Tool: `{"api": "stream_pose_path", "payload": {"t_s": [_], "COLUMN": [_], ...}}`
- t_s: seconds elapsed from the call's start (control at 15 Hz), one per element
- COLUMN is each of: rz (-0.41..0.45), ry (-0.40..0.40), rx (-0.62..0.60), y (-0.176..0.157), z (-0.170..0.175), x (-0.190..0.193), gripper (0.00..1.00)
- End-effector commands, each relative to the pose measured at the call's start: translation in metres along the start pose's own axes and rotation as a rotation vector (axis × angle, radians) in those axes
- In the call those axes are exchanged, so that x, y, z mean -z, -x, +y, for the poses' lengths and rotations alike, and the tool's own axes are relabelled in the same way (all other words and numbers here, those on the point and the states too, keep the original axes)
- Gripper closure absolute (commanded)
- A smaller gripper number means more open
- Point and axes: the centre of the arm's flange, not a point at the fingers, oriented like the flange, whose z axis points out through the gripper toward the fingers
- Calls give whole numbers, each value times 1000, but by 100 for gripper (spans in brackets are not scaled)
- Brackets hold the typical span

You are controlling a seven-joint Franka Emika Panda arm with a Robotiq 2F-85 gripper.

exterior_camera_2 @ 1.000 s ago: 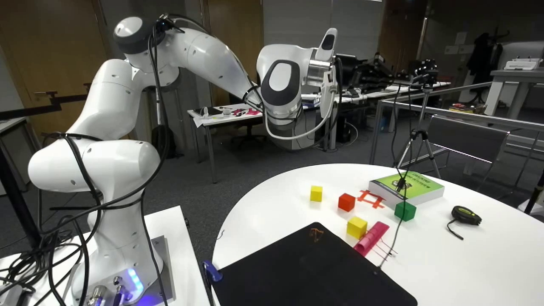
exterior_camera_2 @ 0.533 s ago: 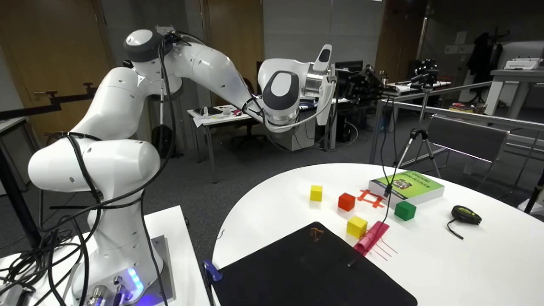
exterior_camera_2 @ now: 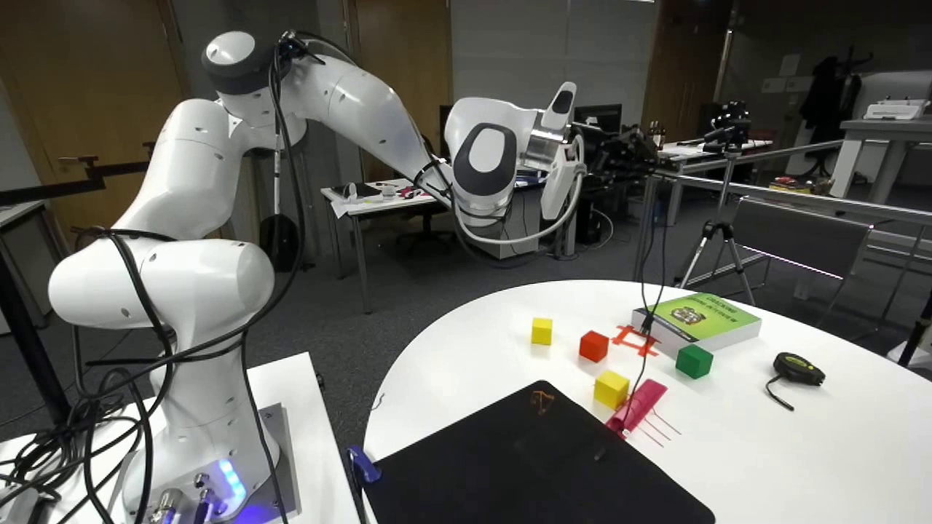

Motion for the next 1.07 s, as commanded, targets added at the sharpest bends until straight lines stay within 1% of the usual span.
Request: {"api": "stream_pose_path", "payload": {"t_s": [0.0,0.27,0.47,0.6,0.73,1.0], "rz": [24,-7,-25,-36,-45,-49], "ry": [-124,-198,-226,-201,-157,-122], "rx": [-12,-23,4,14,1,-60], "y": [65,80,102,117,125,124], "z": [35,66,94,105,115,130], "x": [-25,-47,-69,-80,-83,-90], "gripper": [99,99,99,99,99,99]}}
